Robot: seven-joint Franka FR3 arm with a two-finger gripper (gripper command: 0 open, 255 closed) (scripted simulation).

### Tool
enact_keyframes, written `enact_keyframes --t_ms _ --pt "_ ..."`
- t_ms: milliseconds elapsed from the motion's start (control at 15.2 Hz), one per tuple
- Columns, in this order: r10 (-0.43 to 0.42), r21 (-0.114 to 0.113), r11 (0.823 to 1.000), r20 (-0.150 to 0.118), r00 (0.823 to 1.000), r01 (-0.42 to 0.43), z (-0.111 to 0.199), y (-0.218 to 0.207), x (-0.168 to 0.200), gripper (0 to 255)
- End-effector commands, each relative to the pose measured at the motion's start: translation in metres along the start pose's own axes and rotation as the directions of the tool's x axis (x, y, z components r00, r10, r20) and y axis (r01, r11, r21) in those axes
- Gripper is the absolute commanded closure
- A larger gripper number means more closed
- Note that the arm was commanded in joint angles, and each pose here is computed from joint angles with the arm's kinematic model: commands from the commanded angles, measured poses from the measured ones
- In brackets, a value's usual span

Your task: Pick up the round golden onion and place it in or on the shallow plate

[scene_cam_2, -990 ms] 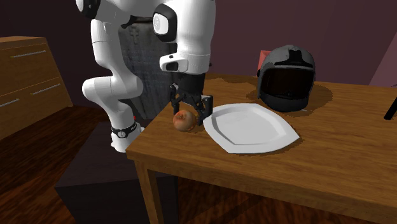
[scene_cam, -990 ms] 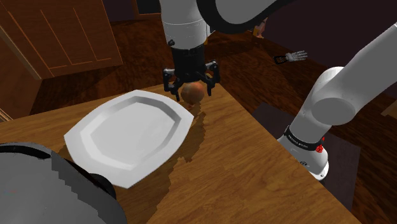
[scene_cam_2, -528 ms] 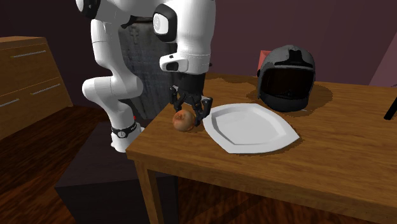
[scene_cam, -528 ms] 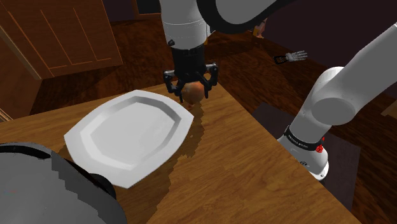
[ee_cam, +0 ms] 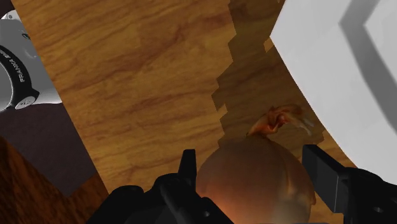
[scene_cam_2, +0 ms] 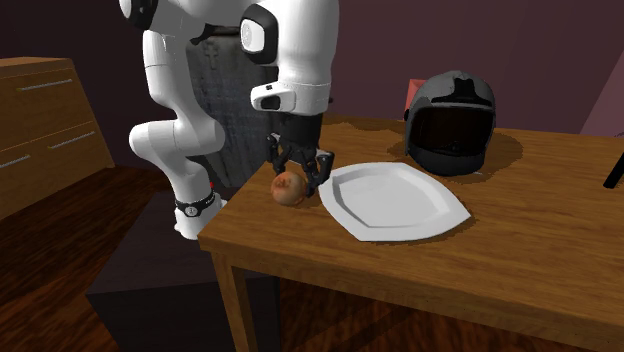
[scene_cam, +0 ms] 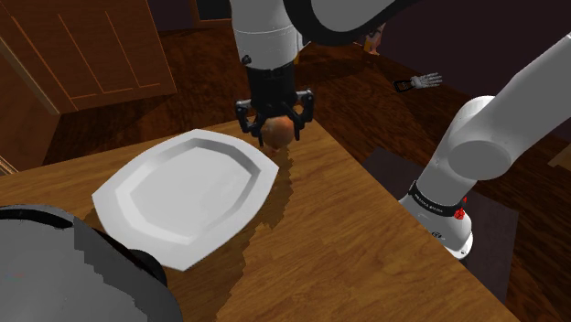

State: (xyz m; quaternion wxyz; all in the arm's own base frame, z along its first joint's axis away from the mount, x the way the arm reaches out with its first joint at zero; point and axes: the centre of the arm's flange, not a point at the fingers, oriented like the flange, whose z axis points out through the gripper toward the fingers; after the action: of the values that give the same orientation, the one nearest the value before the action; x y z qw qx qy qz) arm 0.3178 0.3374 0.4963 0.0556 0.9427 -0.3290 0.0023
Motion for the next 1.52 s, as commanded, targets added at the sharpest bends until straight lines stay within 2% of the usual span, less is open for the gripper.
enact_keyframes --t_ms 0,1122,1452 --pt "0.0 0.0 1.0 0.0 1.0 0.0 -0.008 0.001 0.001 255" --pt "0.0 0.0 1.0 0.0 1.0 0.0 -0.093 0.01 0.004 255" --pt "0.0 0.0 1.0 0.0 1.0 0.0 -0.104 -0.047 -0.028 255"
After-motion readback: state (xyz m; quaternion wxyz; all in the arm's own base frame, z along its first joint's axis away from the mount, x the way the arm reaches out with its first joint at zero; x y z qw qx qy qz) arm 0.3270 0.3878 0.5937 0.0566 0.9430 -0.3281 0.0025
